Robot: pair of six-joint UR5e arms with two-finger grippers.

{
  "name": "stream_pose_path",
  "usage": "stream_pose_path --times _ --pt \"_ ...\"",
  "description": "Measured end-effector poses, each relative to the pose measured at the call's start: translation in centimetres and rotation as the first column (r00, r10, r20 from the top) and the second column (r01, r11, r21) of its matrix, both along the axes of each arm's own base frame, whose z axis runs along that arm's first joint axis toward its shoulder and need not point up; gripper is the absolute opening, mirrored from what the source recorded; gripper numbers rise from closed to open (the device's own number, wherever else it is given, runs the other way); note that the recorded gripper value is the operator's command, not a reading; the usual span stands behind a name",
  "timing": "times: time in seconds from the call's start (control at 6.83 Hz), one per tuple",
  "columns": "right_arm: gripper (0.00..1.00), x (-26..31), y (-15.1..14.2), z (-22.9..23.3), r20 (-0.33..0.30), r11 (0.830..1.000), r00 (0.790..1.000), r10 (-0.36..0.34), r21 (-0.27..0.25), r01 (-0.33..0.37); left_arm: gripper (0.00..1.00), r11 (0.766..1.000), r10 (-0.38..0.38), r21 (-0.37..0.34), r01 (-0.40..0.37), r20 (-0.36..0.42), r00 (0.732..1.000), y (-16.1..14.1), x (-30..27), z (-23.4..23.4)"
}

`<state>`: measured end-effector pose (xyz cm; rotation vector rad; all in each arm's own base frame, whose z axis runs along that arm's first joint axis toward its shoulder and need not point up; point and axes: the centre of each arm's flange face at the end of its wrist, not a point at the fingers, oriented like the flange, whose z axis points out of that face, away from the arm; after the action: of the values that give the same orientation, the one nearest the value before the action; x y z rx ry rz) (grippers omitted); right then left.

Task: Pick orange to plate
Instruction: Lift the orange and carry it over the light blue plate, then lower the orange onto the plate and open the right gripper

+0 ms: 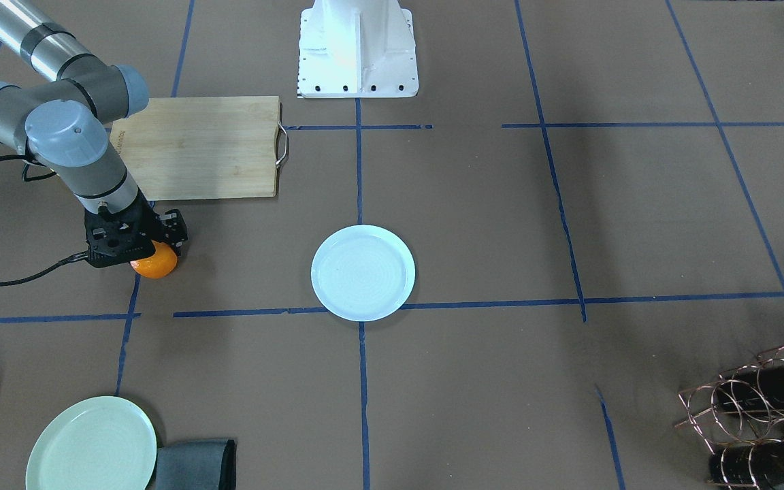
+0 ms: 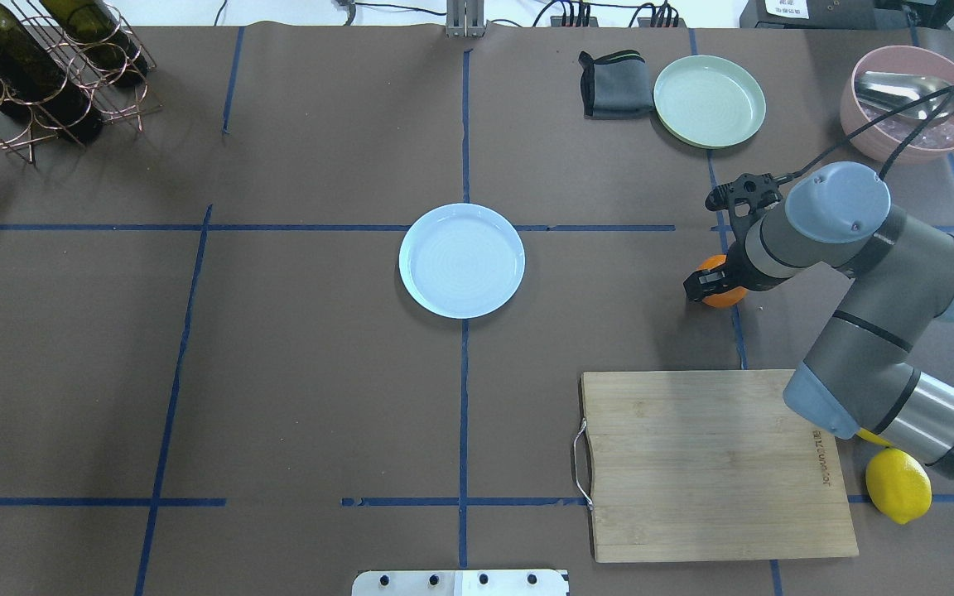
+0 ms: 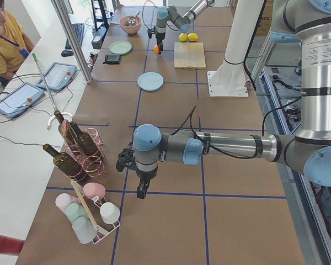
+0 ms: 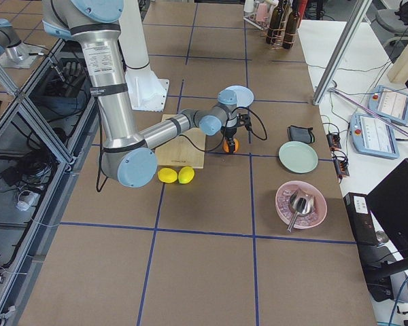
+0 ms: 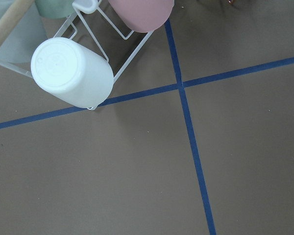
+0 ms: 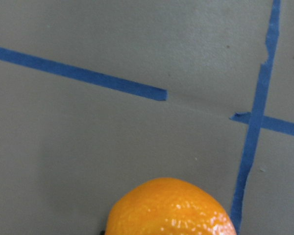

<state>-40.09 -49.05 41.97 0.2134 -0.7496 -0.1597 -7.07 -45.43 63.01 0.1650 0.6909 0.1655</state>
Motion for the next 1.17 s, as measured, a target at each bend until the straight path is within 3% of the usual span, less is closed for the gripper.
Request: stream_pose_path --times 0.29,0.59,0.88,1.17 --pt "0.12 -5.3 -1.5 -8.4 0.027 0.996 0.998 0.062 -0.073 -0.060 1.00 1.000 0.000 0.004 0.000 -0.001 1.000 0.0 0.0 -0.2" --pt "0.14 -14.4 -2.8 -17.8 0.025 0.981 0.988 0.151 -0.128 -0.146 1.00 1.000 0.001 0.006 -0.001 -0.001 1.000 0.0 0.0 -0.3" --pt "0.14 -20.5 -2.1 -22.2 0.005 0.973 0.981 0.193 -0.130 -0.191 1.00 1.000 0.002 0.006 -0.002 -0.001 1.000 0.0 0.0 -0.2" --pt "0.13 -22.8 -0.9 -22.7 -0.014 0.972 0.978 0.208 -0.108 -0.208 1.00 1.000 0.002 0.007 -0.002 -0.002 1.000 0.0 0.0 -0.3"
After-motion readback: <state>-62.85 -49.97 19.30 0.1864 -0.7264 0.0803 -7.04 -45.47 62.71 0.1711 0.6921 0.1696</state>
